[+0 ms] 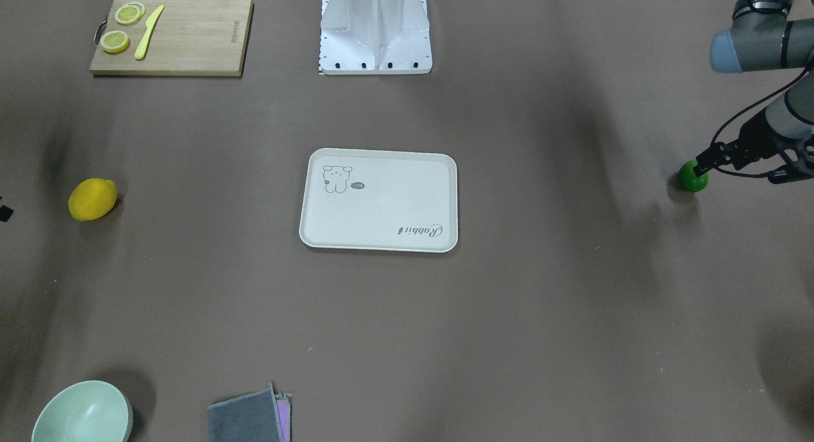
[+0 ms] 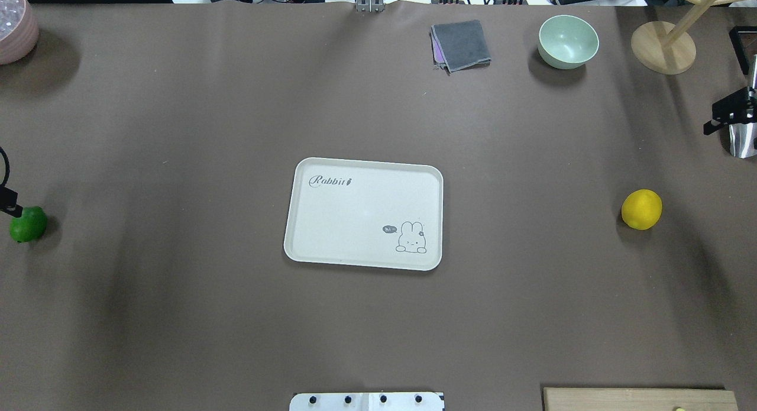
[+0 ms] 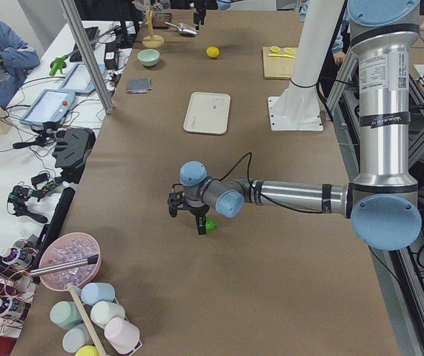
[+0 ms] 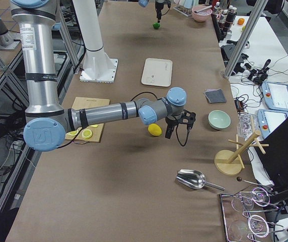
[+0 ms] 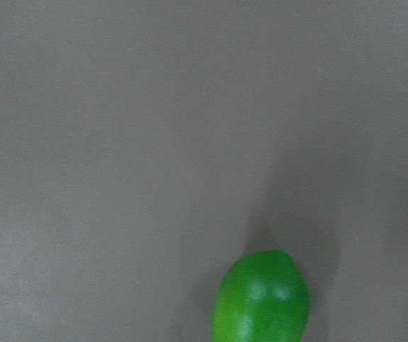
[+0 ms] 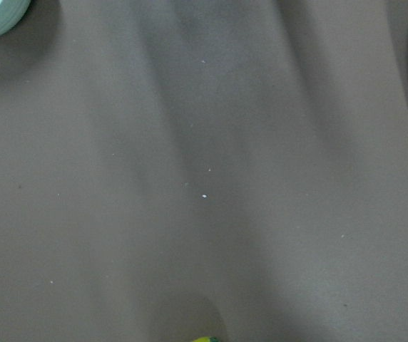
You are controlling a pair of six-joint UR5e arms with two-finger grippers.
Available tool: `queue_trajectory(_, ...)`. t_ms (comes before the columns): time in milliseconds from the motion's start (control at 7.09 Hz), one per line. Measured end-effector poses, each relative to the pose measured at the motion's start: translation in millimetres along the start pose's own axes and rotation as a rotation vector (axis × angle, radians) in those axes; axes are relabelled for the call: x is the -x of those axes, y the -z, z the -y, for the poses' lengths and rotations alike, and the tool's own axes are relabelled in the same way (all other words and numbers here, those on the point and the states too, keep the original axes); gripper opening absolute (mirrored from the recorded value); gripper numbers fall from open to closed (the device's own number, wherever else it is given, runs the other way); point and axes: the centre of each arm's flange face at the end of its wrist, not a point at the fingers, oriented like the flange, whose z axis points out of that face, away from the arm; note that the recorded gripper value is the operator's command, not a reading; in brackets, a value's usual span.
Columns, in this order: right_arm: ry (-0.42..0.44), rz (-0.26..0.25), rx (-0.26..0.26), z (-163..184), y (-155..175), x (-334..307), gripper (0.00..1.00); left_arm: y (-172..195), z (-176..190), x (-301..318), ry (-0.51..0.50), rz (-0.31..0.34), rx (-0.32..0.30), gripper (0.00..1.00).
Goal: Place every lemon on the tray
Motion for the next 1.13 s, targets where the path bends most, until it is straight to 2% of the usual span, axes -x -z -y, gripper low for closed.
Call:
queue_trajectory(141, -0.023, 0.0, 0.006, -7.2, -16.1, 7.7, 1.0, -5.0, 4.5, -11.5, 0.009, -0.005, 0.001, 0.95)
queue_trajectory(564, -0.214, -0.03, 0.075, -23.2, -43.9, 23.9, 1.0, -21.4, -11.9, -14.4, -0.002, -0.014, -0.017, 0.94)
queue_trajectory(705, -0.239, -0.049, 0.101, -30.5, -55.9, 29.1, 1.0, -25.8, -19.0, -10.7, -0.01, -0.015, -0.022, 0.86)
queue_trajectory(846, -0.245, -0.072, 0.127, -39.5, -68.6, 34.2, 1.0, -28.1, -22.7, -9.1, -0.014, -0.016, -0.024, 0.65)
queue_trajectory(987, -0.241, -0.1, 0.155, -50.7, -81.8, 40.8, 1.0, -29.5, -25.1, -7.0, -0.015, -0.013, -0.024, 0.12)
queue_trajectory(1128, -0.231, -0.121, 0.177, -61.3, -92.9, 46.2, 1.0, -30.2, -27.4, -4.1, -0.016, -0.013, -0.025, 0.0)
